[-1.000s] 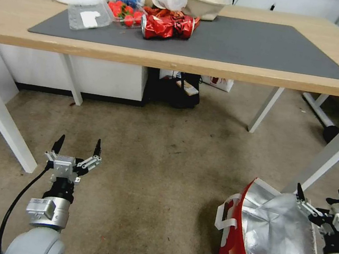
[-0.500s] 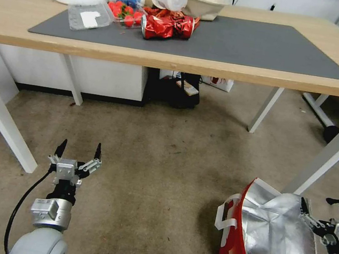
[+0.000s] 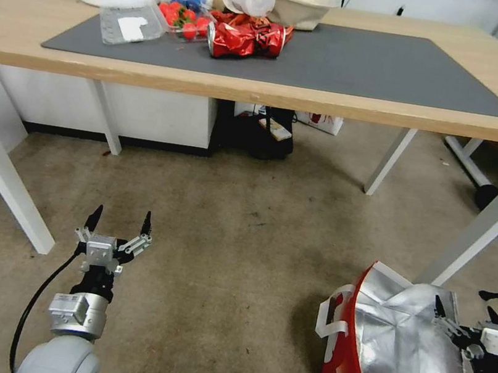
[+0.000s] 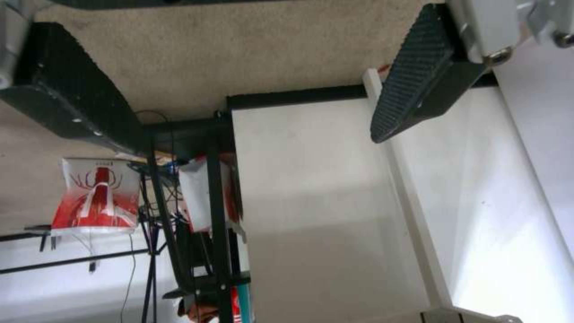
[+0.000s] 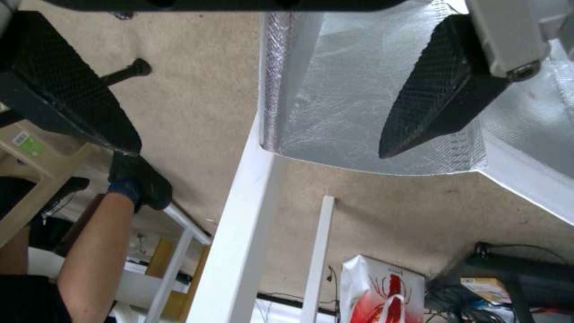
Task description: Pick up the food delivery bag from the floor and place it on the table.
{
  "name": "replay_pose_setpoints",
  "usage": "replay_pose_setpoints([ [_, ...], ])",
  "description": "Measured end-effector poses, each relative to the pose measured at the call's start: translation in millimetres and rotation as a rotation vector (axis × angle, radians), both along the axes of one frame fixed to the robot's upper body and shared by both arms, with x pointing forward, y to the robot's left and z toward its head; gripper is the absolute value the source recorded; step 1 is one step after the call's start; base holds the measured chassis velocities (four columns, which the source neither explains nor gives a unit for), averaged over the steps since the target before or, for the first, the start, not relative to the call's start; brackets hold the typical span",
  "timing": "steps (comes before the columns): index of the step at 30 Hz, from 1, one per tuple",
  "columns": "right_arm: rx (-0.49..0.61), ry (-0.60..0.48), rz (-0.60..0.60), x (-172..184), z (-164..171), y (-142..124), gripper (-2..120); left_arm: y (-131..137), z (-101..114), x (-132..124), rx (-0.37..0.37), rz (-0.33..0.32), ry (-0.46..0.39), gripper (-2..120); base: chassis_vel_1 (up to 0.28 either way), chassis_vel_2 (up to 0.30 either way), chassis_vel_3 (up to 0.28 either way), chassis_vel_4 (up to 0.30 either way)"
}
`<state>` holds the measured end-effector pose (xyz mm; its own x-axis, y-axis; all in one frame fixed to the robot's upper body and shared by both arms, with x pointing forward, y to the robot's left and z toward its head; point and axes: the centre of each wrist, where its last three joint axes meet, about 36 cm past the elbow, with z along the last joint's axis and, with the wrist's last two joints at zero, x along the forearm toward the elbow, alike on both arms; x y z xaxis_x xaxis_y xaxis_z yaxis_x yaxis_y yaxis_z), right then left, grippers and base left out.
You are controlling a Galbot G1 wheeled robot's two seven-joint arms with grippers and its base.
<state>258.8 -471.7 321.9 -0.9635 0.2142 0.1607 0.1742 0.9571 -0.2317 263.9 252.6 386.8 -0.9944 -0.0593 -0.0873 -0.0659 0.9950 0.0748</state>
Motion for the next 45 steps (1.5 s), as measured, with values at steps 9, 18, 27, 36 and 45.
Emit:
replay_pose_setpoints([
  [9, 0.030, 0.044, -0.004, 2.8, -9.7, -0.3, 80, 0.4, 4.0, -2.1, 0.000, 0.003, -0.014, 89, 0.000, 0.000, 0.000, 0.000],
  [18, 0.038, 0.063, -0.001, 2.4, -13.7, 2.4, 56, -1.6, 4.3, -3.2, -0.006, 0.004, -0.013, 89, 0.000, 0.000, 0.000, 0.000],
  [27, 0.048, 0.066, -0.002, 2.3, -17.6, 4.7, 22, 0.2, 4.3, -2.3, -0.002, 0.004, -0.015, 89, 0.000, 0.000, 0.000, 0.000],
  [36, 0.052, 0.067, -0.008, 0.9, -20.7, 5.4, 0, 0.7, 0.4, -2.2, -0.003, 0.003, -0.011, 89, 0.000, 0.000, 0.000, 0.000],
  [45, 0.062, 0.062, -0.013, -2.8, -22.4, 8.6, 0, 1.5, -0.6, -2.2, -0.001, 0.003, -0.013, 89, 0.000, 0.000, 0.000, 0.000],
])
